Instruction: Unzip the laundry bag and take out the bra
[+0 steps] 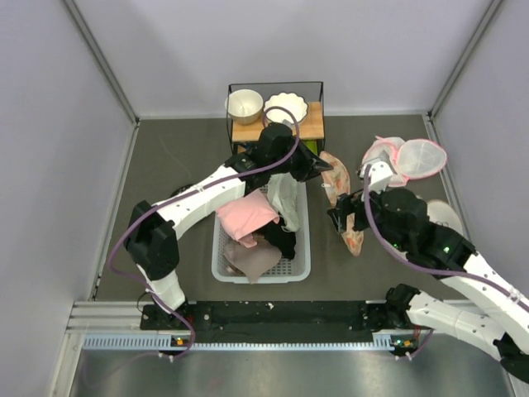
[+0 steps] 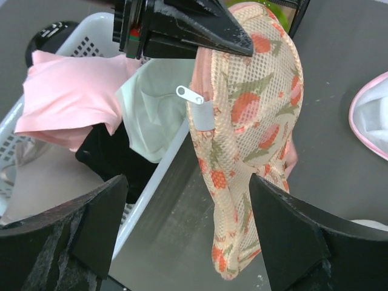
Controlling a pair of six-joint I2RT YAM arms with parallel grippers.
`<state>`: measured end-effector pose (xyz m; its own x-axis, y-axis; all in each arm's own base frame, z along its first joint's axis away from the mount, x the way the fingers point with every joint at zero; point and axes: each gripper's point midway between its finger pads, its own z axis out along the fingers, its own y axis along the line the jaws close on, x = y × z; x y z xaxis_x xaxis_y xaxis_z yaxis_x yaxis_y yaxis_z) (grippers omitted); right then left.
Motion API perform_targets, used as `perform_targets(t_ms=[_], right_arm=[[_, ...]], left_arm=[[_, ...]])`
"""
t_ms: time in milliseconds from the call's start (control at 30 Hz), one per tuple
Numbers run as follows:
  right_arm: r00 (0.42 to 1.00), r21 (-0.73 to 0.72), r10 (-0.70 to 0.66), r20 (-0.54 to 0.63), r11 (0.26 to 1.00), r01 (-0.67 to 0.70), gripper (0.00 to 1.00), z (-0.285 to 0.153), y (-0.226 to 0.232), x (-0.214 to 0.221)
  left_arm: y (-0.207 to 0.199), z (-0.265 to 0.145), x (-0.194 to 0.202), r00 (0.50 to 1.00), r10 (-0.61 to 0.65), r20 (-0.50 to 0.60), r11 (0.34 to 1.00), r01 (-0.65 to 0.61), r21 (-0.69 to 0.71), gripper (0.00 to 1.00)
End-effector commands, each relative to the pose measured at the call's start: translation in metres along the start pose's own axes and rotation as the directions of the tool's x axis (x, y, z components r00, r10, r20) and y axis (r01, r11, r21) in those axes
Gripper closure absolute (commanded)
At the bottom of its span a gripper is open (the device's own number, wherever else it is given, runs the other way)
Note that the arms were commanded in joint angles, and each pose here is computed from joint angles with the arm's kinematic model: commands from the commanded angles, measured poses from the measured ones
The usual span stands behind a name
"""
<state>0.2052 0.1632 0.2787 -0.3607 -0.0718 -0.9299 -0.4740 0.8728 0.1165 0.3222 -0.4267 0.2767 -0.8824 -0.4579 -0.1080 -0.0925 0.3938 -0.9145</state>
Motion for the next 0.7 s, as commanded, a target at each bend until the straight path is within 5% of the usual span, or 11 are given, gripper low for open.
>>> perform_targets(t_ms=[0,167,433,667], right_arm=[[0.997,0.13,-0.059,0.05,0.99,0.052,0.19,0.015,-0.009,-0.005],[0.997,0.215,-0.081,0.017,0.974,0.075,0.22,0.042,-0.01,0.007],[0.99,0.298,-0.069,0.127,0.954,0.028,0.43,0.053,-0.02,-0.005],[0.982,0.288,-0.09,0.166,0.957,0.039,0.75,0.054,-0.02,-0.007]], left_arm=[[-0.021,-0.004,-0.006,0.998,-0.049,0.028,0.998,0.047,0.049,1.0],[-0.019,-0.005,-0.003,0.998,-0.061,0.015,0.997,0.06,0.054,1.0],[-0.017,-0.012,0.001,0.998,-0.059,0.009,0.996,0.059,0.071,1.0],[-0.012,-0.016,0.01,0.997,-0.071,-0.031,0.994,0.073,0.084,1.0]])
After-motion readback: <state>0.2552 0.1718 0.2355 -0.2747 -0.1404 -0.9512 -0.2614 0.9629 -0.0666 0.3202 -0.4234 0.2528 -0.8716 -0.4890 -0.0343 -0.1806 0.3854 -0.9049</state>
